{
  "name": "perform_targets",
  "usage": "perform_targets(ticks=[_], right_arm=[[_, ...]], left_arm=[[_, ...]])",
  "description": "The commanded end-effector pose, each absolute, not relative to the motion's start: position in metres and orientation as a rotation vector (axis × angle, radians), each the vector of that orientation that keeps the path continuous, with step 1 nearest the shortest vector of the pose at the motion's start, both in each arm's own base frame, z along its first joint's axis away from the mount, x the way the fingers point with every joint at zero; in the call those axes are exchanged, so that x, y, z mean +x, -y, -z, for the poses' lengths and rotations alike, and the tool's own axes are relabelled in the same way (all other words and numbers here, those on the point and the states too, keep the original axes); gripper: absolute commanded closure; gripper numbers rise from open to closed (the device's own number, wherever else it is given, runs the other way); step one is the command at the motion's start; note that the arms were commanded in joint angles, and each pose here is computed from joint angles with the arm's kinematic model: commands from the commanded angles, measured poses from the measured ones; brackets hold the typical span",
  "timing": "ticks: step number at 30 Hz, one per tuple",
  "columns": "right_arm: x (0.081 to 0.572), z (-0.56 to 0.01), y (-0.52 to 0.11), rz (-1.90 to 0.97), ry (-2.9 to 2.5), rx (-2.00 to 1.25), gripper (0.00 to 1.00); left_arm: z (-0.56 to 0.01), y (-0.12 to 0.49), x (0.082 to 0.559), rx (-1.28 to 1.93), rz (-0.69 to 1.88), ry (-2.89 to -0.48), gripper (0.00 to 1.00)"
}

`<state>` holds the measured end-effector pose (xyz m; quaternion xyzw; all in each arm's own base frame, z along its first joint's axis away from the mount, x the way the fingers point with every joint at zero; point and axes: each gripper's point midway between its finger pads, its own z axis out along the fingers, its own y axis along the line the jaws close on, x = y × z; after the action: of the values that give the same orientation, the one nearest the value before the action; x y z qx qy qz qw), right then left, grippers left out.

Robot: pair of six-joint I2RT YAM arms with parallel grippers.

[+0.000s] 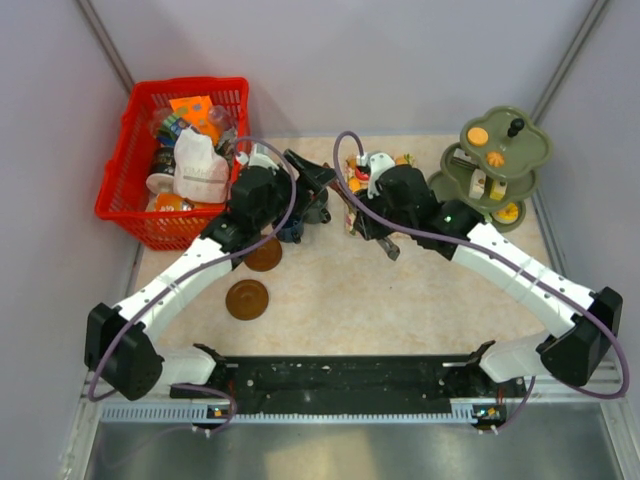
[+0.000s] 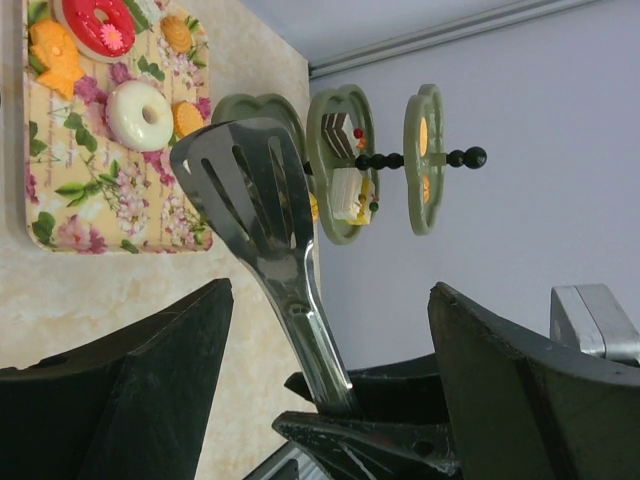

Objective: Serve the afternoon tea
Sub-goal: Adjust the clamp.

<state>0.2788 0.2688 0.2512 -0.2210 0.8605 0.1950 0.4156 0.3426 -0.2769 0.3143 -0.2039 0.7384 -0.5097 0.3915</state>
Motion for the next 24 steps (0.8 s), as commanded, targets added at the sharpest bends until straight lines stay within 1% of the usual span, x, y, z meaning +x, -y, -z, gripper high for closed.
perform_targets(ticks=[1,13,20,24], right_arm=[[0.276,-0.281,-0.278,-0.518,-2.042,-0.561,0.71],[0.274,-0.286,-0.283,-0.518,-2.018,-0.57,0.7],[0.271,-0.284,-0.287,-0.528,-2.016,-0.586,0.7],[0.27,-0.284,-0.289,-0.528,-2.011,-0.589,0.7]], left_arm=[[-0.326,0.282,0.352,-0.539,1.348,-1.801,0.16],[-0.299,0.275,0.363,-0.602,1.241,-1.851,0.19],[-0.303,0.27,0.373,-0.624,1.209,-1.81,0.2],[-0.295,0.273,0.38,-0.642,1.197,-1.823,0.21]])
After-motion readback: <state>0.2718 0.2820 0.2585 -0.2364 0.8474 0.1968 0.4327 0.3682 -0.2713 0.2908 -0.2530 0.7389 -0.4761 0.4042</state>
